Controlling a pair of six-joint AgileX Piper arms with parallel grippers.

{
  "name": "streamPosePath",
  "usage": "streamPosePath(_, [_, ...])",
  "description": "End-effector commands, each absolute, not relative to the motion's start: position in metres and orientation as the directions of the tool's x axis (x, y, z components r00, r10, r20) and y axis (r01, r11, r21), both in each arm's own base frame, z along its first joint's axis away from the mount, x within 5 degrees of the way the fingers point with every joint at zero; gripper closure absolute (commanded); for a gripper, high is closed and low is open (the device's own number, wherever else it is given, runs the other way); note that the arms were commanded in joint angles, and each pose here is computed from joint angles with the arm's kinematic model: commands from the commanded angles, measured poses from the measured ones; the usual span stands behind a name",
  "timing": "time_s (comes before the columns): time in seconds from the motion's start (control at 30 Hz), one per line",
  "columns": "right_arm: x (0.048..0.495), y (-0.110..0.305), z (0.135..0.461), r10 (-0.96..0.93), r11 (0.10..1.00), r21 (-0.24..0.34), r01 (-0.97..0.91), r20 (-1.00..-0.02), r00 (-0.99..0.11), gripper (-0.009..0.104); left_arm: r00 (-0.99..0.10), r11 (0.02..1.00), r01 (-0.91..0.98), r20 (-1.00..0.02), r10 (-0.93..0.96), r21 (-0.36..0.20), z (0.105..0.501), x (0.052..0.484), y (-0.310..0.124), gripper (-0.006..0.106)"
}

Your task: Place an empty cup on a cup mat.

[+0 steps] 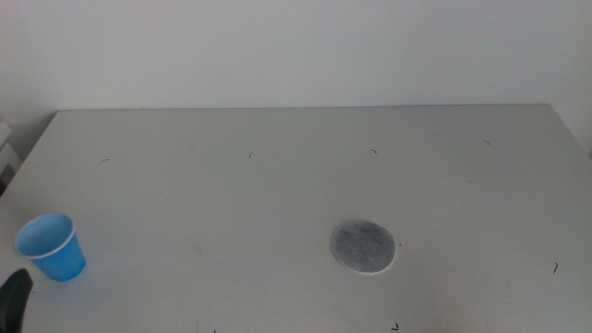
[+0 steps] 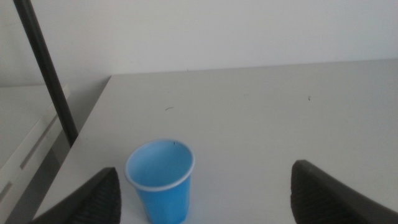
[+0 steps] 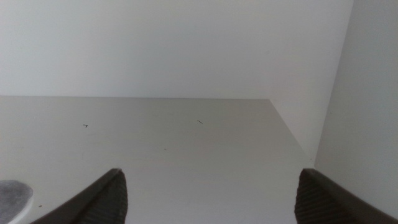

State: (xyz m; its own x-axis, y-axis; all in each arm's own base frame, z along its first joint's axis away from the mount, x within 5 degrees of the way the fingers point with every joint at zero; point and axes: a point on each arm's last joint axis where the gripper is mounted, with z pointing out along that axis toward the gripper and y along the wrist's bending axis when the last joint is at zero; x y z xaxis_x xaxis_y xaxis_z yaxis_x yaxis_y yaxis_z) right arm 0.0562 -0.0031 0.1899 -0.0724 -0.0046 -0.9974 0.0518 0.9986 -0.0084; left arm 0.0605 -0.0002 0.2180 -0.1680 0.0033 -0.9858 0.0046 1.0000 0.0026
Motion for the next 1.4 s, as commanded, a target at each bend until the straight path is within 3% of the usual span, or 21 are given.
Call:
streamPosePath(0.0, [0.054,-0.003,0.202,-0.028,0.998,-0.026,0.052,-0.999,0.035,0.001,-0.069,1.0,0.009,-0.997,-0.025,-0.025,0.253,0.067,-0.001,-0.005])
streamPosePath(0.7, [0.054,-0.003,0.202,-0.028,0.998,-0.026,0.052,-0.999,0.035,0.001,-0.374,1.0,0.001,-0.927,-0.023,-0.025,0.399,0.135,-0.001,-0.005])
streamPosePath(0.93, [0.054,-0.003,0.202,-0.028,0.998,-0.026,0.052,-0.999,0.035,0.001,-0.43,1.0,-0.001,-0.903,-0.022,-0.025,0.419,0.14,-0.002,-0.005])
streamPosePath(1.37, [0.054,-0.003,0.202,-0.028,0.998,-0.026,0.052,-0.999,0.035,0.001,-0.45,1.0,-0.005,-0.893,-0.012,-0.01,0.417,0.14,-0.001,-0.005])
